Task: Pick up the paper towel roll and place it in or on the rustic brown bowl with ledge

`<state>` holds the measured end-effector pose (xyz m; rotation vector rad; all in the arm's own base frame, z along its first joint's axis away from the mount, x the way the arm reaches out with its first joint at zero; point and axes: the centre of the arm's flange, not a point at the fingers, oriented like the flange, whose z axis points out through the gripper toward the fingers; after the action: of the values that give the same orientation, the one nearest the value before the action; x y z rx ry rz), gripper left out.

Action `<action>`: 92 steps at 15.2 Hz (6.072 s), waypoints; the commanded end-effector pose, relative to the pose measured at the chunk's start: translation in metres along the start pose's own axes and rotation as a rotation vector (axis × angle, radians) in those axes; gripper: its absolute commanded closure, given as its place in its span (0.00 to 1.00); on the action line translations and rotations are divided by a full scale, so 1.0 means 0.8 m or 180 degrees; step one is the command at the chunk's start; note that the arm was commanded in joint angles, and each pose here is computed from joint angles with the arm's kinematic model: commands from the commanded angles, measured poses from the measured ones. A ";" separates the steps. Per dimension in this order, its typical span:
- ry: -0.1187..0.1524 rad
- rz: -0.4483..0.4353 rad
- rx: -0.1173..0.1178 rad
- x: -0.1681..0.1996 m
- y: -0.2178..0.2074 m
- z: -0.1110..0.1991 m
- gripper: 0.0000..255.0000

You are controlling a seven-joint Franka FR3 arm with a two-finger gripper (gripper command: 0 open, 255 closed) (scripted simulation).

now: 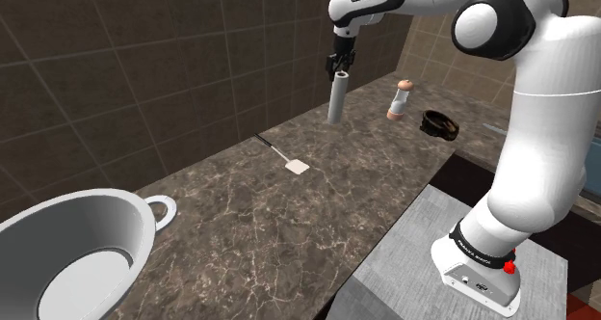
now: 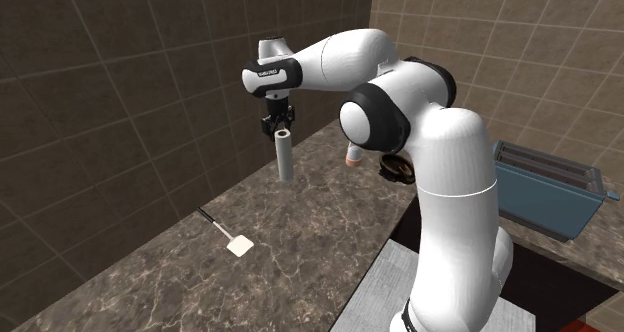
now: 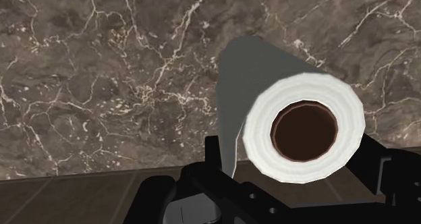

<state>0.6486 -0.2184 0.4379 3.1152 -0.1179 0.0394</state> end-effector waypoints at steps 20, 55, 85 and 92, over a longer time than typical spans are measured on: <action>-0.0001 0.0000 0.0000 0.004 0.003 -0.137 1.00; 0.0015 0.0228 -0.0730 -0.211 0.058 0.123 0.00; 0.0017 0.0260 -0.0834 -0.229 0.070 0.209 1.00; 0.0017 0.0261 -0.0834 -0.228 0.071 0.163 1.00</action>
<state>0.4654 -0.2645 0.2991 2.8472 -0.2304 0.0316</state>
